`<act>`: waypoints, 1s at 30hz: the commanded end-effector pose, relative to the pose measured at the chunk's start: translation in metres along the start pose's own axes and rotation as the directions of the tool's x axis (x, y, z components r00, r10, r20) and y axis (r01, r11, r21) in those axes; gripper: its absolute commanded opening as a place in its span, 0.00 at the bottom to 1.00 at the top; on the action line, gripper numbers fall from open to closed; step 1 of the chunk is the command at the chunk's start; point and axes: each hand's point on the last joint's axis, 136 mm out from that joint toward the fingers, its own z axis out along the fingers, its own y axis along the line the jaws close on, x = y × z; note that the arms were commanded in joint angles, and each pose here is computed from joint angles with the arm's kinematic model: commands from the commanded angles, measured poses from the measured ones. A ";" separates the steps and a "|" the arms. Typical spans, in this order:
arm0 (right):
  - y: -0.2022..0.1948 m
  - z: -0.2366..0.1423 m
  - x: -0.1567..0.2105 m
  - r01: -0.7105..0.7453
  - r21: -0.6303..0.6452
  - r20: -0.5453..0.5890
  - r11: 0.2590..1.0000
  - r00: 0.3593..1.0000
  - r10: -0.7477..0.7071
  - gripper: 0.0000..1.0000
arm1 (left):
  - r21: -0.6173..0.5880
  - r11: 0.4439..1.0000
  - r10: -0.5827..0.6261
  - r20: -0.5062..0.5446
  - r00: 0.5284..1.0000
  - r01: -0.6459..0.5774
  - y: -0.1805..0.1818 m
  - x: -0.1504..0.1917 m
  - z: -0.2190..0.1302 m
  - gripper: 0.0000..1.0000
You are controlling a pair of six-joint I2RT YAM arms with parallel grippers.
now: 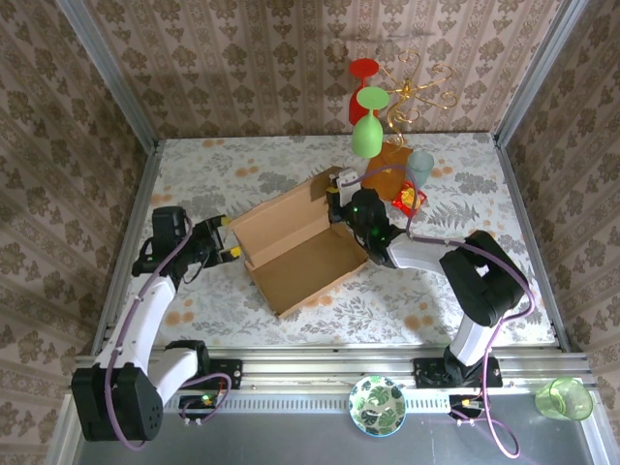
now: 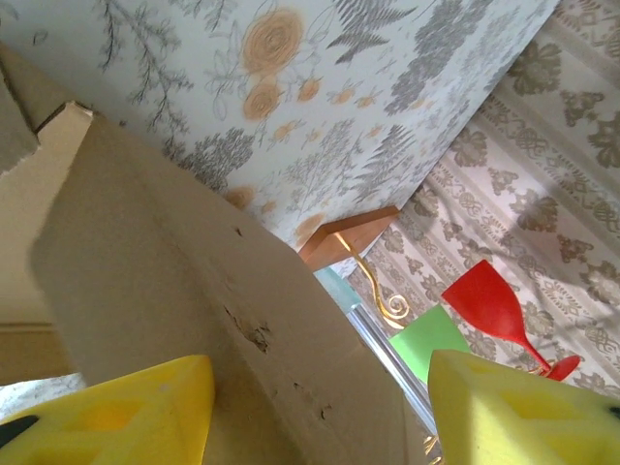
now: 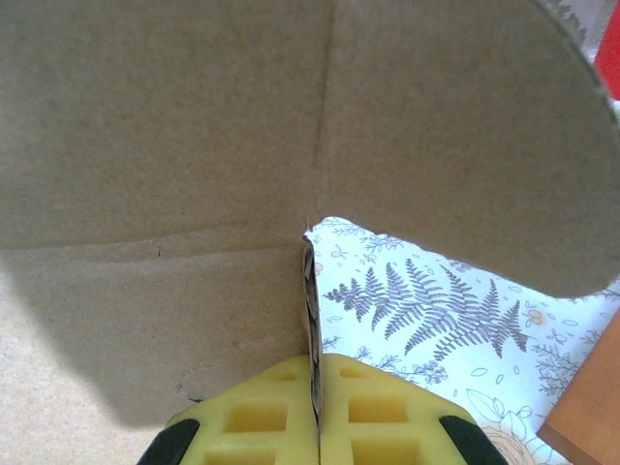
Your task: Fold the paper box
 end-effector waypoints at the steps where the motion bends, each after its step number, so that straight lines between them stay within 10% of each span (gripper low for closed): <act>1: 0.004 -0.009 0.001 -0.024 0.006 0.005 1.000 1.000 0.024 0.00 | 0.016 0.998 -0.055 -0.013 0.998 0.055 0.002 0.008 0.010 0.61; 10: 0.007 -0.015 0.005 -0.078 -0.005 0.031 0.997 0.996 0.078 0.00 | 0.077 0.996 -0.049 -0.005 0.999 0.049 -0.013 0.002 0.029 0.50; 20: 0.011 0.032 -0.027 -0.137 -0.034 0.107 0.990 0.984 0.140 0.00 | 0.175 0.961 0.217 -0.005 0.976 -0.213 -0.099 0.000 0.038 0.35; 30: 0.011 0.050 0.005 -0.167 -0.031 0.066 0.985 0.983 0.169 0.01 | 0.132 0.961 0.247 -0.024 0.969 -0.242 -0.064 -0.026 0.056 0.32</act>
